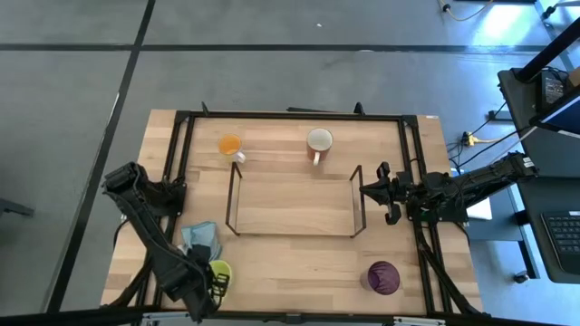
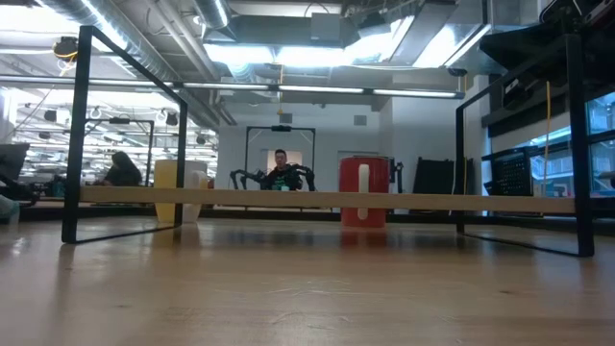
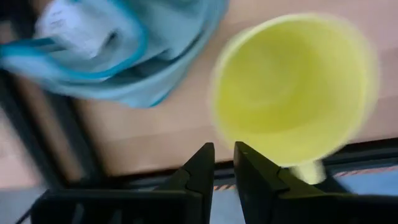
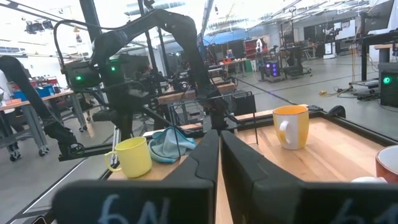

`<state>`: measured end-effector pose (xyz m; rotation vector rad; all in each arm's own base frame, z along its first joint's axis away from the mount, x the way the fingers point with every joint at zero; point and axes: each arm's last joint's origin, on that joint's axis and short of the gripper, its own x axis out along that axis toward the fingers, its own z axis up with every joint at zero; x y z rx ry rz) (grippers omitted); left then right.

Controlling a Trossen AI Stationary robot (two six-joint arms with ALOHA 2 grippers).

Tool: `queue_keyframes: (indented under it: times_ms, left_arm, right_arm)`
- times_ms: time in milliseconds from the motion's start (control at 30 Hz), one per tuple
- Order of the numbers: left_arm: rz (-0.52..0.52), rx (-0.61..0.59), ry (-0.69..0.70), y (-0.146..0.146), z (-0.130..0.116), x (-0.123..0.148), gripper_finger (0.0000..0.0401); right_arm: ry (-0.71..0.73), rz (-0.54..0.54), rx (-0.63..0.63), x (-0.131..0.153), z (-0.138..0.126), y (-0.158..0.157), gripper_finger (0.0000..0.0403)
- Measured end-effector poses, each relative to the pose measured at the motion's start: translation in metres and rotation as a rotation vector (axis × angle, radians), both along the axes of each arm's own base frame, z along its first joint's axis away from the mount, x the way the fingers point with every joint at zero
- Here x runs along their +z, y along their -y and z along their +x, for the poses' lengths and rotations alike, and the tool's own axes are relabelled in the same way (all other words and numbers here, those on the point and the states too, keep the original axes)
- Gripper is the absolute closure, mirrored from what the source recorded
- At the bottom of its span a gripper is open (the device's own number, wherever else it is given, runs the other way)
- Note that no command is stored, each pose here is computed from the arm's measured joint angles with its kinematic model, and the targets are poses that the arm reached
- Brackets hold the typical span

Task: Stack small to large cups/mugs on shelf
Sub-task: Put the green cup on the shelf

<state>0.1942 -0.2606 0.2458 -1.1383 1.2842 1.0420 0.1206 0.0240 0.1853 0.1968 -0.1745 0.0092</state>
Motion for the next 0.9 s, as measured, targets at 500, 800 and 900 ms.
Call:
queue_keyframes:
  times_ms: [500,800,900]
  left_arm:
    - [0.099,0.018,-0.055,-0.01,-0.004,0.0,0.0346]
    - [0.075,0.02,-0.042,-0.01,-0.002,-0.008,0.0346]
    - [0.076,0.019,-0.042,-0.01,-0.002,-0.01,0.0346]
  right_arm:
    - [0.0,0.0,0.001,0.0,0.0,0.0,0.0382]
    - [0.0,0.0,0.0,0.0,0.0,0.0,0.0382]
    - [0.0,0.001,0.0,0.0,0.0,0.0,0.0382]
